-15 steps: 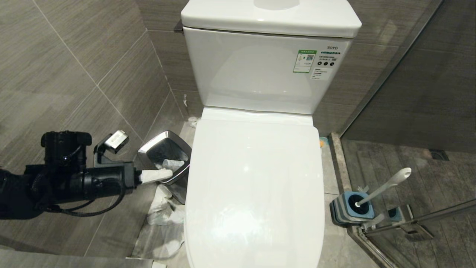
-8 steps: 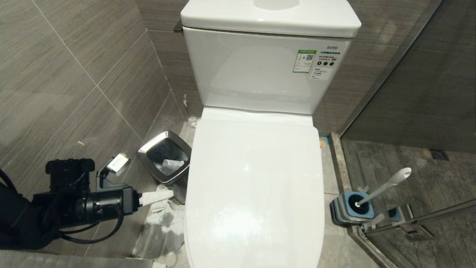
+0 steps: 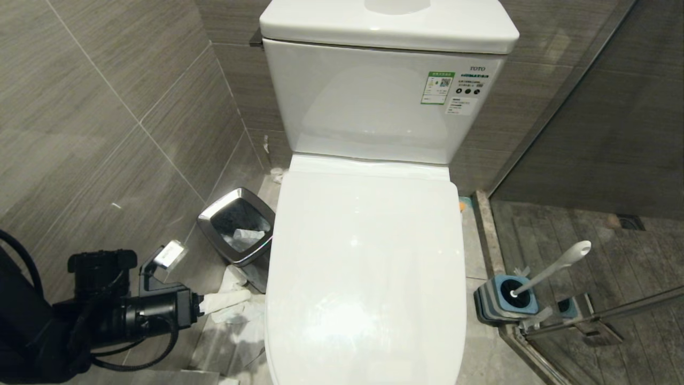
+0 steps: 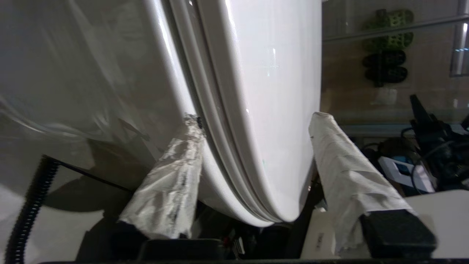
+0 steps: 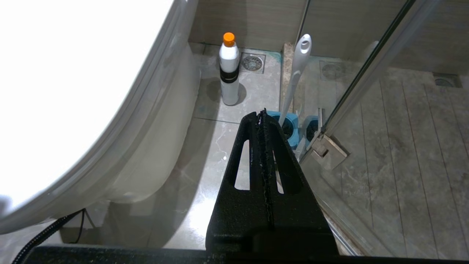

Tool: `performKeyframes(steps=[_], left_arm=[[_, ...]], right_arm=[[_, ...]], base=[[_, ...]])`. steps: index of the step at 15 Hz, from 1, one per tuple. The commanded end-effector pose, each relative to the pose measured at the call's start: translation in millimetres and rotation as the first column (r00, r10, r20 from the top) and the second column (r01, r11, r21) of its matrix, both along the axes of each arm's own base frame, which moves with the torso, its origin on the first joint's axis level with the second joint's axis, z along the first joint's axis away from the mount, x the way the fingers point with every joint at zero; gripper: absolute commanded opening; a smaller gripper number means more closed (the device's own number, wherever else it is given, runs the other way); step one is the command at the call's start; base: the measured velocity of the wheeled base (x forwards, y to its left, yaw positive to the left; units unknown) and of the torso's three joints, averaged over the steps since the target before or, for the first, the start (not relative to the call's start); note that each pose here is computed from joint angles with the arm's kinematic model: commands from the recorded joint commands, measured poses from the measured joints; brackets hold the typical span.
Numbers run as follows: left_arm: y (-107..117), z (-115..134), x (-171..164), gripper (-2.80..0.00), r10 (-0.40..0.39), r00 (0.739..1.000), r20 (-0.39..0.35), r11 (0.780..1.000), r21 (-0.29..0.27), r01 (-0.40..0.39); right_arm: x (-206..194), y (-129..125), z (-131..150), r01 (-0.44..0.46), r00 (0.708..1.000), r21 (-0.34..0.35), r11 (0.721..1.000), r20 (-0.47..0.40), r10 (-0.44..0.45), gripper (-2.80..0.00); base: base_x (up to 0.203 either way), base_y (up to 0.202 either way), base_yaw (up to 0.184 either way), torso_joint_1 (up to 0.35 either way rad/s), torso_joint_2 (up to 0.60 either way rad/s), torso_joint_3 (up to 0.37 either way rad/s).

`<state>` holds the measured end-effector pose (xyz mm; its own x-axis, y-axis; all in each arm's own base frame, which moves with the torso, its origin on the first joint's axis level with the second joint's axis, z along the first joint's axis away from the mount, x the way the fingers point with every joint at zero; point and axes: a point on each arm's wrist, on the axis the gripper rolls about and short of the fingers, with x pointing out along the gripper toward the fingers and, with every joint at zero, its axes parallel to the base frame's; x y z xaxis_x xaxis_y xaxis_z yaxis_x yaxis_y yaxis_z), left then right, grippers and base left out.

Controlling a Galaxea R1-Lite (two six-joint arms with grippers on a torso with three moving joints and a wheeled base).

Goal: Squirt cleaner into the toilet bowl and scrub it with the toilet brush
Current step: Use the left hand to lift the toilet lid slightly

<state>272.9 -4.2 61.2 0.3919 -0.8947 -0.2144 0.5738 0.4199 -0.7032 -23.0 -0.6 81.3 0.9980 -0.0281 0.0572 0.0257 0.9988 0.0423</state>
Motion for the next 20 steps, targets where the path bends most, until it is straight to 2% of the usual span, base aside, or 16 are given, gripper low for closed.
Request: performKeyframes(steps=[1, 8, 11, 17, 20], left_arm=[[0.1, -3.7, -5.3, 0.00, -0.023, 1.000, -0.017, 1.000, -0.017, 0.023], [-13.6, -17.0, -34.0, 0.00, -0.087, 0.995, -0.050, 0.996, -0.029, 0.086], [-19.8, -22.1, -34.3, 0.00, -0.104, 0.993, -0.060, 0.994, -0.023, 0.103], [-30.4, -43.0, -23.8, 0.00, -0.100, 0.995, -0.005, 0.995, 0.015, 0.100], [-35.5, -44.3, -26.4, 0.00, -0.109, 0.994, -0.003, 0.994, 0.022, 0.109]], right_arm=[[2.0, 0.0, -7.1, 0.000, 1.000, 0.001, 1.000, -0.025, 0.001, -2.80], [2.0, 0.0, -7.1, 0.000, 1.000, 0.001, 1.000, -0.025, 0.001, -2.80], [2.0, 0.0, -7.1, 0.000, 1.000, 0.001, 1.000, -0.025, 0.001, -2.80], [1.9, 0.0, -6.8, 0.000, 1.000, 0.001, 1.000, -0.024, 0.001, -2.80], [2.0, 0.0, -7.1, 0.000, 1.000, 0.001, 1.000, -0.025, 0.001, -2.80]], base=[[0.000, 0.000, 0.000, 0.000, 0.00, 0.000], [0.000, 0.000, 0.000, 0.000, 0.00, 0.000], [0.000, 0.000, 0.000, 0.000, 0.00, 0.000], [0.000, 0.000, 0.000, 0.000, 0.00, 0.000], [0.000, 0.000, 0.000, 0.000, 0.00, 0.000]])
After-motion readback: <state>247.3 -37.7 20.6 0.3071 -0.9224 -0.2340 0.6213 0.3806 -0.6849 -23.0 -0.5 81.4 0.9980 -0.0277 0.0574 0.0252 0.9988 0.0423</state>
